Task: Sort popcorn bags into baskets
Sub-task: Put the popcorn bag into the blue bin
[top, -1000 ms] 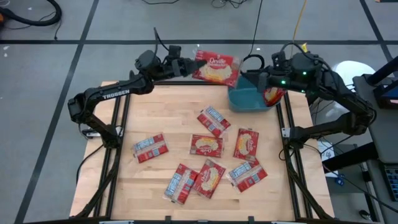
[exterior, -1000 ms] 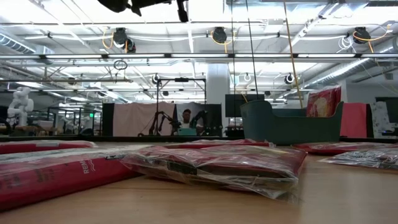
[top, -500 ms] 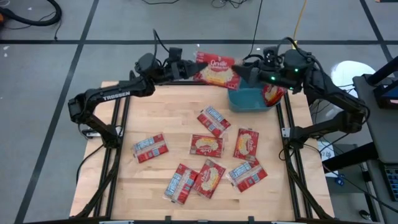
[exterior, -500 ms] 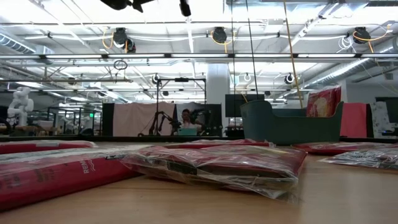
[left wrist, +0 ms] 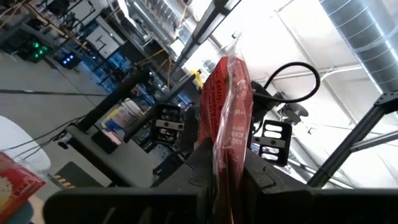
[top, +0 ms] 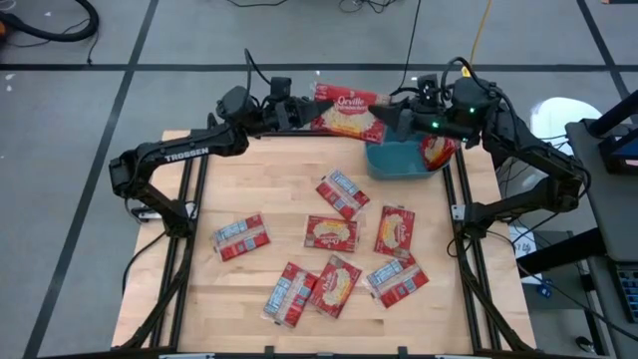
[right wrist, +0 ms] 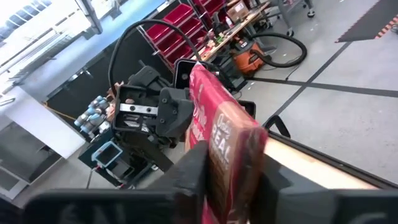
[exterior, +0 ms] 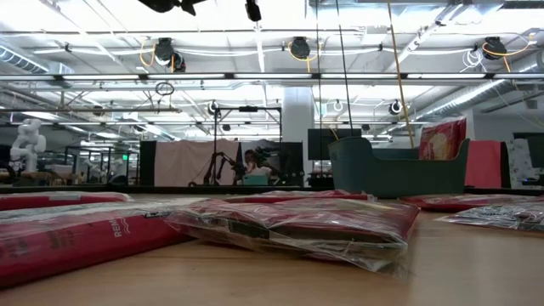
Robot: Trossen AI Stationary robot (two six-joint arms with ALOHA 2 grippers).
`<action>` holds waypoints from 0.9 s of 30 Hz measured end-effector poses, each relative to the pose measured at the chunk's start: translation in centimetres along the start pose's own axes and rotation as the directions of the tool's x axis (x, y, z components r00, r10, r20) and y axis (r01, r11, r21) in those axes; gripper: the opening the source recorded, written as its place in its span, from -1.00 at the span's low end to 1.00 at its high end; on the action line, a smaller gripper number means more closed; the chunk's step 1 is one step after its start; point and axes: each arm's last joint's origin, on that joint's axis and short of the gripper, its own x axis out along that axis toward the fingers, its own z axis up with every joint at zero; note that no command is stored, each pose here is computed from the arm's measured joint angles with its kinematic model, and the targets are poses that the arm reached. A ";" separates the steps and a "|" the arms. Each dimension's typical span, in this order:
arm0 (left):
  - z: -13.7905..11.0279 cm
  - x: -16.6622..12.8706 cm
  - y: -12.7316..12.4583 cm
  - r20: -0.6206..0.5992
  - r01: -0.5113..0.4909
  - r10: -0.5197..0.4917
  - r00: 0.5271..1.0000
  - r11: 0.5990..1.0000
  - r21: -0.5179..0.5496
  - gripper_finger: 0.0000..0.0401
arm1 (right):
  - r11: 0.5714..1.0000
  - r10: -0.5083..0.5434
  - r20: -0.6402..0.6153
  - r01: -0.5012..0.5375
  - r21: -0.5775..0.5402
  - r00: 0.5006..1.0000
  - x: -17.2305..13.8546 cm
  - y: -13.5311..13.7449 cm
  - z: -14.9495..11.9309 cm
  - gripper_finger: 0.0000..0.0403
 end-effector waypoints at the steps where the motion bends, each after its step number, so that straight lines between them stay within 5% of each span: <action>1: 0.0 0.0 0.0 -0.002 -0.003 0.003 1.000 1.000 0.001 -0.82 | 1.000 0.001 0.000 -0.001 0.000 1.000 0.0 0.0 0.0 -0.77; 7: -0.2 0.0 0.3 -0.043 -0.018 0.017 0.999 1.000 -0.022 -0.71 | 1.000 -0.002 -0.007 0.002 0.000 1.000 -0.1 0.0 0.0 -0.95; 13: 0.0 -0.4 0.0 -0.074 -0.041 0.040 0.996 0.999 -0.014 -0.27 | 0.999 -0.025 -0.021 0.025 0.034 0.999 -1.0 -0.3 0.0 -0.86; 20: 1.5 -2.5 0.3 -0.130 -0.205 0.205 0.970 0.979 0.018 0.28 | 0.997 -0.052 -0.008 0.052 0.056 0.999 -2.5 -0.7 0.5 -0.95; 27: 1.9 -4.6 1.2 -0.214 -0.365 0.376 0.901 0.927 0.089 0.45 | 0.989 -0.128 -0.003 0.128 0.075 0.992 -3.1 -1.3 2.0 -0.93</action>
